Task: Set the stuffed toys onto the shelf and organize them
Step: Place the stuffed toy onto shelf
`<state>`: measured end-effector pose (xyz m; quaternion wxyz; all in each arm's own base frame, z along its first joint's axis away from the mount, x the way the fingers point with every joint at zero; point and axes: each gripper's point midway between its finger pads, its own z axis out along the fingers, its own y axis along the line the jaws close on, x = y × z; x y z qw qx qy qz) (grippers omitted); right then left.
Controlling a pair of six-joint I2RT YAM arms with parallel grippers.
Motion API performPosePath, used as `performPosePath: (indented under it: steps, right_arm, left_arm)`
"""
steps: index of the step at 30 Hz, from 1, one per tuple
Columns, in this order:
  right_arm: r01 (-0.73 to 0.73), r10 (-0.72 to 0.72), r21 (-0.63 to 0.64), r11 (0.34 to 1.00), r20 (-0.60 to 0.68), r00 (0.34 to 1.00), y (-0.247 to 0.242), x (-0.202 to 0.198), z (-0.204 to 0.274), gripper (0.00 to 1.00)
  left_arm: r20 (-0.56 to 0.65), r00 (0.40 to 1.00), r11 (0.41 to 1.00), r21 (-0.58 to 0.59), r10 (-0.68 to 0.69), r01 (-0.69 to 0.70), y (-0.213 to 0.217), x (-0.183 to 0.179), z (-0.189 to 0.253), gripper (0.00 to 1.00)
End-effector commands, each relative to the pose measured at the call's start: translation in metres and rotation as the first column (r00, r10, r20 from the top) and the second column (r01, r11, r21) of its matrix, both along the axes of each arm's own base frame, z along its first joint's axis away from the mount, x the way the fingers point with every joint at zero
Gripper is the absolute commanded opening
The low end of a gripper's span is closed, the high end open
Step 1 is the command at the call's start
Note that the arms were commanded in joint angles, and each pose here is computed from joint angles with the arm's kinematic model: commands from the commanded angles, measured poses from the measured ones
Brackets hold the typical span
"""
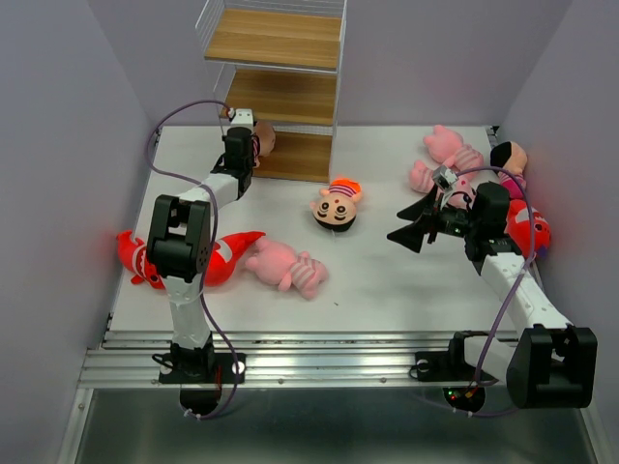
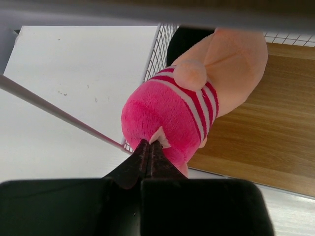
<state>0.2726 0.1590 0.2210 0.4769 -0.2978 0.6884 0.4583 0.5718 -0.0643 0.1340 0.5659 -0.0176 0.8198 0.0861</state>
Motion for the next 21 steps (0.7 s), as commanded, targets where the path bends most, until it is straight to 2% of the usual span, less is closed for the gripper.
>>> performPosePath:
  steps: [1,21]
  right_arm:
    - [-0.011,0.011,-0.005,1.0,0.061,0.998,0.001,0.004,0.014,1.0]
    - [-0.01,0.01,-0.006,1.0,0.062,0.998,0.001,0.004,0.015,1.0]
  left_arm:
    - [-0.084,0.996,0.997,0.079,0.029,-0.023,0.013,-0.009,-0.026,0.0]
    - [-0.068,0.997,0.998,0.056,0.024,-0.02,0.012,-0.022,-0.019,0.07]
